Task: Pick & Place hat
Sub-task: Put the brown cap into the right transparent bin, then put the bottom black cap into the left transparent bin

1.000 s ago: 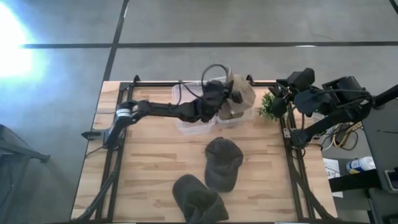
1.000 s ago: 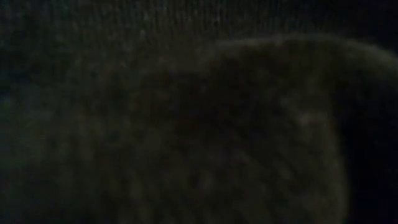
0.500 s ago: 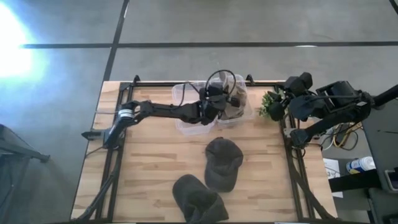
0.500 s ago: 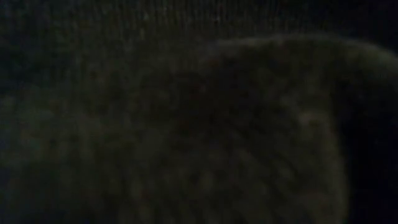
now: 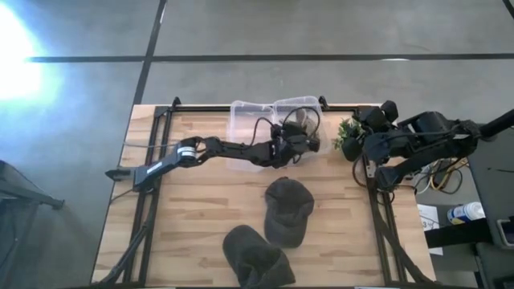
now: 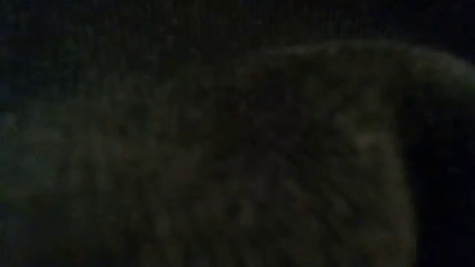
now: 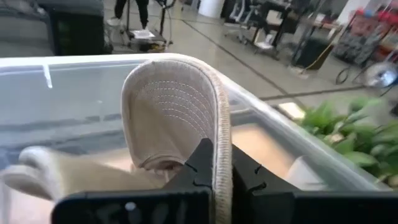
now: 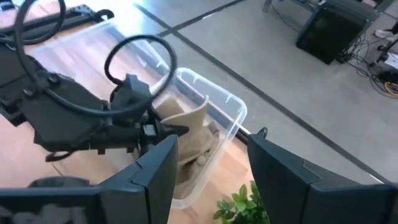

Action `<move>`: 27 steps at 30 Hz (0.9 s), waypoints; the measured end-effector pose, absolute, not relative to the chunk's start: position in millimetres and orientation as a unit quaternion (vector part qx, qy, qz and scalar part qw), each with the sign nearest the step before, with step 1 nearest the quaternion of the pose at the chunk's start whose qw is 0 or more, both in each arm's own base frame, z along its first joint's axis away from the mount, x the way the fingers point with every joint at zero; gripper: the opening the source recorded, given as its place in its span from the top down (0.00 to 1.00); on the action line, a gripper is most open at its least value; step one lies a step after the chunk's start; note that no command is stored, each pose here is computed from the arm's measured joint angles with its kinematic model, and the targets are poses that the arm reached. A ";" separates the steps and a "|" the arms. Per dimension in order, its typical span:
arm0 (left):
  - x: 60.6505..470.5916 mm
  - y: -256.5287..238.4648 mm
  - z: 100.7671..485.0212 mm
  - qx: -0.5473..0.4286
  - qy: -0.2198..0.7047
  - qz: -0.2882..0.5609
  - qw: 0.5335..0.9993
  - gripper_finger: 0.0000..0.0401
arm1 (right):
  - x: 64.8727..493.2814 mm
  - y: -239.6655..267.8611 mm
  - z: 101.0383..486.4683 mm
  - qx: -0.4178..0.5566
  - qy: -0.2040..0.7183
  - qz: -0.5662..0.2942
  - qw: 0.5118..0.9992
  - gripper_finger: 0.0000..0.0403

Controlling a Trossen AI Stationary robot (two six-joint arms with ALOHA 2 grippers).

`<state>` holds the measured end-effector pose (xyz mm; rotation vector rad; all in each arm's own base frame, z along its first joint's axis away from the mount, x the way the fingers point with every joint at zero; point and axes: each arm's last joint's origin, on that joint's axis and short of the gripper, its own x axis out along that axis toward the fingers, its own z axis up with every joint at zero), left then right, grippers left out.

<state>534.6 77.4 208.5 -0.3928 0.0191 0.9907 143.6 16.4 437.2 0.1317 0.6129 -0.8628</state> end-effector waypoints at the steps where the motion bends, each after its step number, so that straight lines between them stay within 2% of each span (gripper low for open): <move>1: 535.8 77.1 208.9 -0.186 0.012 0.474 0.861 0.96 | 144.1 16.6 435.7 0.062 0.296 -0.410 0.860 0.52; 8: 535.6 73.6 229.4 -0.193 0.006 0.459 0.867 0.77 | 146.5 17.7 429.0 0.067 0.307 -0.408 0.857 0.52; 13: 525.5 68.0 261.9 -0.178 0.003 0.455 0.873 0.64 | 144.7 17.2 430.2 0.071 0.303 -0.407 0.859 0.52; 17: 512.8 55.5 287.1 -0.164 0.023 0.448 0.879 0.59 | 140.6 16.2 431.9 0.077 0.299 -0.404 0.861 0.52; 21: 489.3 38.2 332.7 -0.130 0.038 0.427 0.894 0.58 | 137.0 16.2 432.6 0.096 0.309 -0.386 0.864 0.52; 24: 461.6 15.8 369.7 -0.092 0.083 0.354 0.927 0.58 | 136.3 18.5 431.0 0.130 0.335 -0.348 0.866 0.52; 27: 430.2 -11.1 391.9 -0.077 0.150 0.227 0.959 0.58 | 142.7 23.7 421.0 0.168 0.375 -0.306 0.859 0.52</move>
